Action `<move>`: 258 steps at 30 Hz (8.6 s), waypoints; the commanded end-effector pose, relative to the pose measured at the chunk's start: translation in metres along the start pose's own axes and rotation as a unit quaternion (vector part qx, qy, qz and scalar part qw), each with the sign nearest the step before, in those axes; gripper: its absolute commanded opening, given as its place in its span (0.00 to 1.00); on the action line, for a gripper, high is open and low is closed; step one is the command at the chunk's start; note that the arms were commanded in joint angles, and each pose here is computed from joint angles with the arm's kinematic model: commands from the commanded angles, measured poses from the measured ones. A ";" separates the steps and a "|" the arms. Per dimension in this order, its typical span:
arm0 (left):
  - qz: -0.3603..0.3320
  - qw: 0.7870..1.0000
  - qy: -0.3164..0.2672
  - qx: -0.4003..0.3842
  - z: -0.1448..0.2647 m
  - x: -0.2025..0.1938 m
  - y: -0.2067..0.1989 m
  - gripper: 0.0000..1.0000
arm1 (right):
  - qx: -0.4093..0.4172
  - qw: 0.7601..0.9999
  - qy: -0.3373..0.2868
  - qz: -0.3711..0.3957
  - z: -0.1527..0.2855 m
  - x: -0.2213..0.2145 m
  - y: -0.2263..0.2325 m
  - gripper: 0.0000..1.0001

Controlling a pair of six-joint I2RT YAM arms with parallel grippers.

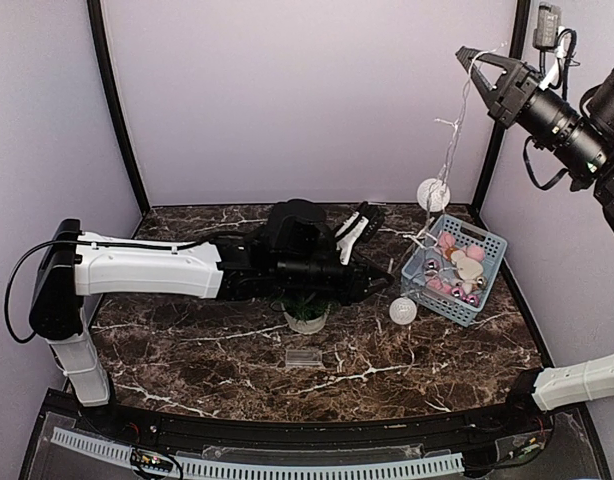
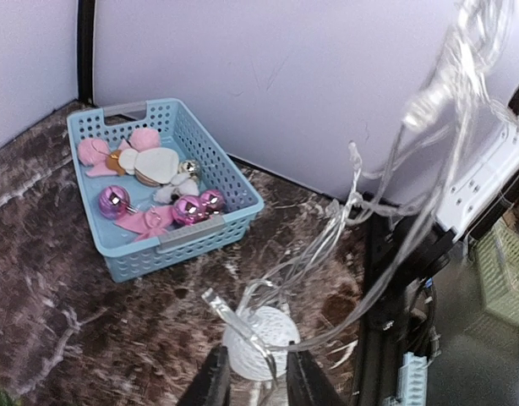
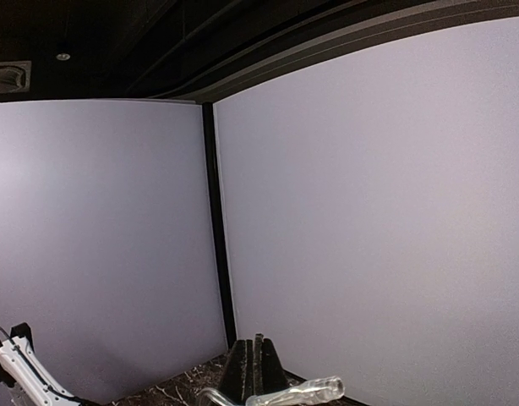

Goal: Decorate the small christmas tree
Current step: Pass from the right arm to the left, then adjust the side of the string light at the center of the board, then pass from the left arm to the right

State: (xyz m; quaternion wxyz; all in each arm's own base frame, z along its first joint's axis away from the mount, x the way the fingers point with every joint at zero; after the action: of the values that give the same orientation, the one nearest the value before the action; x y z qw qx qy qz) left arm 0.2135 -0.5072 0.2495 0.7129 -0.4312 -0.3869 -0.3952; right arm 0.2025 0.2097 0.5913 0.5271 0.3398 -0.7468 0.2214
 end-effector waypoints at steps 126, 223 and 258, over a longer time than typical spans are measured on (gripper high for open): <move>-0.087 0.935 -0.236 0.249 0.341 0.140 -0.019 0.00 | -0.467 0.854 0.229 -0.023 0.124 -0.243 -0.218 0.00; -0.160 0.972 -0.147 0.088 0.243 0.109 -0.049 0.00 | 0.296 0.905 0.231 -0.198 0.001 -0.310 0.157 0.00; -0.049 0.998 -0.015 0.030 0.178 -0.042 -0.015 0.38 | 0.127 0.966 0.169 -0.151 0.059 -0.194 0.081 0.00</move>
State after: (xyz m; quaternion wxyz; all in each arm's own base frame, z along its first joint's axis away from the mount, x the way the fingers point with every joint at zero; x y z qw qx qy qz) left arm 0.1576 -0.3346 0.2776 0.7078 -0.3453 -0.4483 -0.4229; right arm 0.1537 0.2770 0.3774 0.6358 0.4612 -0.5540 0.2760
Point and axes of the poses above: each gripper's point midway between its finger pads, its own z axis back along the fingers, its own y axis along the line the jaws close on, x = y × z, the point moved 1 cm from there along z, back along the fingers, and after that the axes turned 2 degrees about z, right-handed, at the moved point
